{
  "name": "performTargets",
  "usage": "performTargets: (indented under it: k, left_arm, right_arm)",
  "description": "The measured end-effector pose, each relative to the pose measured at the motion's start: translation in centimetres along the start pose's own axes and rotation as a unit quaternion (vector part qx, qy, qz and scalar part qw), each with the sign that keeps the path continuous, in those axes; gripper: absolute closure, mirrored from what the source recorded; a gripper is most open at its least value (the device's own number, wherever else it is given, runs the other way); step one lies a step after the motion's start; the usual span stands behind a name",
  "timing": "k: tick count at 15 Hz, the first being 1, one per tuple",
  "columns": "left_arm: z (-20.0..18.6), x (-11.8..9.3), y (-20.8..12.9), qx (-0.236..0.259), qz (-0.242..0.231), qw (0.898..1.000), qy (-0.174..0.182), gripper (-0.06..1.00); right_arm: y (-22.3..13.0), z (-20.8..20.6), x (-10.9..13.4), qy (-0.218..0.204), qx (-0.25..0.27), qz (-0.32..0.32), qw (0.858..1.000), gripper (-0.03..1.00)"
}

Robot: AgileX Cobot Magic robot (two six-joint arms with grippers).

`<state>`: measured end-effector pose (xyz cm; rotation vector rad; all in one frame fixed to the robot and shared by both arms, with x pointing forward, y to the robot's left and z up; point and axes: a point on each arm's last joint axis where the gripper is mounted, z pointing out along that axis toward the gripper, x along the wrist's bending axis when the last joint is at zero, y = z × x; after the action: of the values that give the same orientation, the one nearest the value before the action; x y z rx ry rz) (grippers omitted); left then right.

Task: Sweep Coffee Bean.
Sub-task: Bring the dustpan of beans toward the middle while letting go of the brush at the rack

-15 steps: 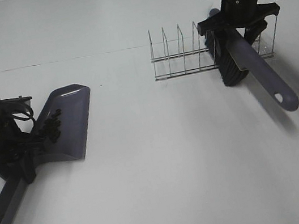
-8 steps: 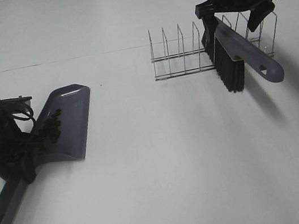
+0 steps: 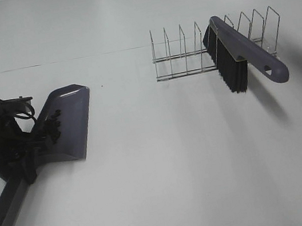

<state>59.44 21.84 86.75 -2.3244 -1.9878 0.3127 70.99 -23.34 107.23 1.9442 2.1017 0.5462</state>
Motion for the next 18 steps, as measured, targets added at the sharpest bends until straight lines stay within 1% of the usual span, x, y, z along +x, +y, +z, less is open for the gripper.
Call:
performTargets:
  k: [1,3,4,6,8,9,10,12,14,16,18]
  left_arm:
    - [-0.1,0.0,0.2,-0.001,-0.008,1.0,-0.001,0.63]
    - [-0.1,-0.2,0.4,-0.009,-0.023,1.0,-0.008,0.63]
    - [-0.1,-0.2,0.4,-0.012,-0.031,0.999,-0.013,0.63]
    - [-0.2,-0.4,0.8,-0.029,-0.056,0.997,-0.034,0.63]
    - [-0.3,-0.6,1.1,-0.044,-0.064,0.996,-0.044,0.63]
    - [-0.3,-0.6,1.2,-0.048,-0.068,0.995,-0.047,0.63]
    - [-0.3,-0.7,1.4,-0.055,-0.071,0.995,-0.05,0.63]
    - [-0.2,-0.7,1.4,-0.054,-0.072,0.995,-0.051,0.63]
    - [0.1,-0.6,1.5,-0.051,-0.072,0.995,-0.051,0.63]
    - [0.1,-0.6,1.5,-0.054,-0.073,0.995,-0.051,0.63]
    - [0.1,-0.6,1.6,-0.058,-0.073,0.994,-0.051,0.63]
  right_arm:
    - [0.0,-1.2,0.3,0.01,-0.01,-0.007,1.0,0.08]
    - [-0.7,-2.1,0.3,0.01,-0.006,-0.022,1.0,0.09]
    - [-1.4,-2.0,0.0,0.0,0.007,-0.028,1.0,0.09]
    - [-2.9,-1.3,-0.4,-0.018,0.04,-0.036,0.998,0.09]
    - [-4.1,-1.1,-0.6,-0.024,0.06,-0.04,0.997,0.09]
    - [-5.1,-1.0,-0.7,-0.024,0.076,-0.039,0.996,0.09]
    - [-6.9,-1.7,-0.7,-0.025,0.094,-0.039,0.995,0.09]
    - [-8.8,-3.2,-0.8,-0.025,0.096,-0.038,0.994,0.09]
    - [-10.3,-4.1,-0.8,-0.025,0.087,-0.038,0.995,0.09]
    - [-11.5,-4.6,-0.8,-0.025,0.089,-0.038,0.995,0.09]
    - [-11.9,-4.9,-0.8,-0.025,0.088,-0.038,0.995,0.09]
